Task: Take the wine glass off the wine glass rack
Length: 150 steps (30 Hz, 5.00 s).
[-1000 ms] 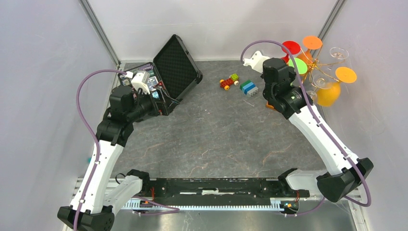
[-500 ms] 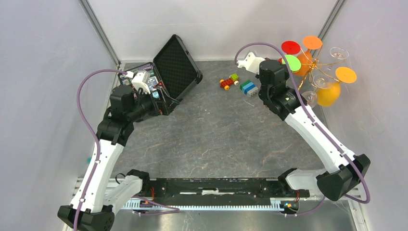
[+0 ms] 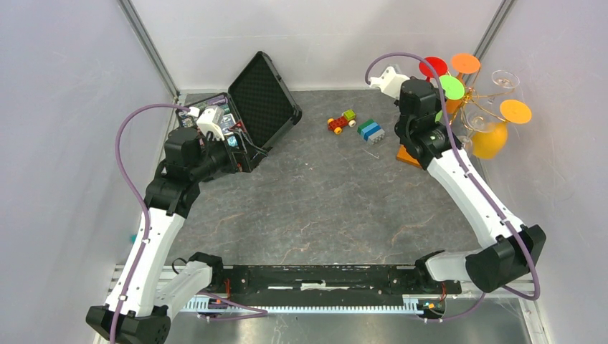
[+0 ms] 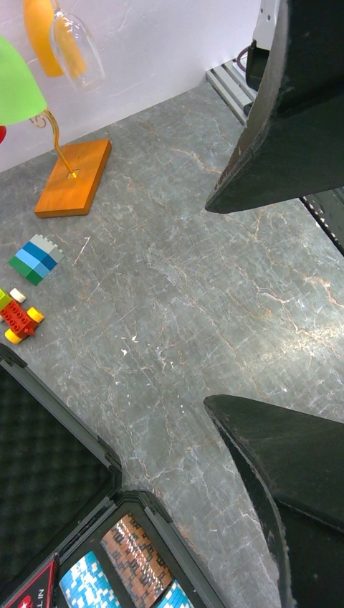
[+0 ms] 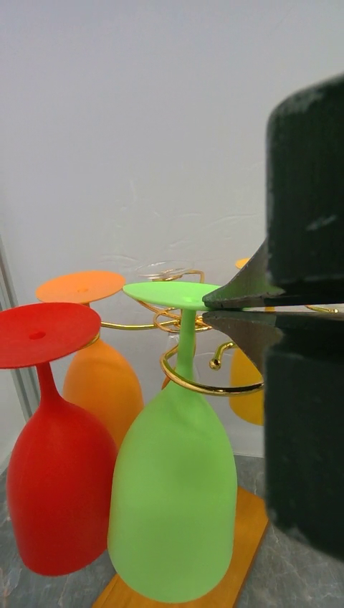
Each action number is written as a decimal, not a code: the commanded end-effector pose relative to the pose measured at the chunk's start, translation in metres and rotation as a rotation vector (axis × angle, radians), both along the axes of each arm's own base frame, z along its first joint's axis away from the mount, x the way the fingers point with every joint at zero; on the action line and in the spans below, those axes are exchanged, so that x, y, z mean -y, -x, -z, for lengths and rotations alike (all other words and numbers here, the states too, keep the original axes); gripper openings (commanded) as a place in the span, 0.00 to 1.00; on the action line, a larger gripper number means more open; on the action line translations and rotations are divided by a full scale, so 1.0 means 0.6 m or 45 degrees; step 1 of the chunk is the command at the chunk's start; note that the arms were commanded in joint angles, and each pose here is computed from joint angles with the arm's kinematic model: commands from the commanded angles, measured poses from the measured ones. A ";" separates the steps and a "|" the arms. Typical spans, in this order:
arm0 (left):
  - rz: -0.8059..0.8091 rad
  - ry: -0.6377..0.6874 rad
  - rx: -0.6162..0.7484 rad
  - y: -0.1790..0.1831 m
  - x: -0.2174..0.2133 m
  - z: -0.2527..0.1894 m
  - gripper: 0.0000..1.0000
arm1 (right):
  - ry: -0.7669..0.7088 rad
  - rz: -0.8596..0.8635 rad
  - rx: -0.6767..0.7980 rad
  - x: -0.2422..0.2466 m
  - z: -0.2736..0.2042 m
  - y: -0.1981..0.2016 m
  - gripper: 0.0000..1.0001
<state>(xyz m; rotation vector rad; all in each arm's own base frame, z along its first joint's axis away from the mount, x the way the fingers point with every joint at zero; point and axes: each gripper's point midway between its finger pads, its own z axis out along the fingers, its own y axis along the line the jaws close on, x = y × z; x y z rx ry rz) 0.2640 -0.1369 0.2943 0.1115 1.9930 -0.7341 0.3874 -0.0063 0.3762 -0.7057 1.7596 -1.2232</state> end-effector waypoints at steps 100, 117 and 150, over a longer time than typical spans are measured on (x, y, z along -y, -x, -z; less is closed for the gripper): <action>0.226 0.738 -0.229 0.004 0.239 -0.013 0.02 | -1.743 -1.033 0.031 -0.328 0.149 0.133 0.44; -0.188 -0.827 -0.622 0.049 -0.033 0.188 0.02 | -1.560 -0.817 -0.048 -0.266 0.136 0.160 0.78; -0.340 -1.002 -0.858 -0.018 -0.173 0.221 0.14 | -1.442 -0.779 -0.116 -0.234 0.128 0.196 0.83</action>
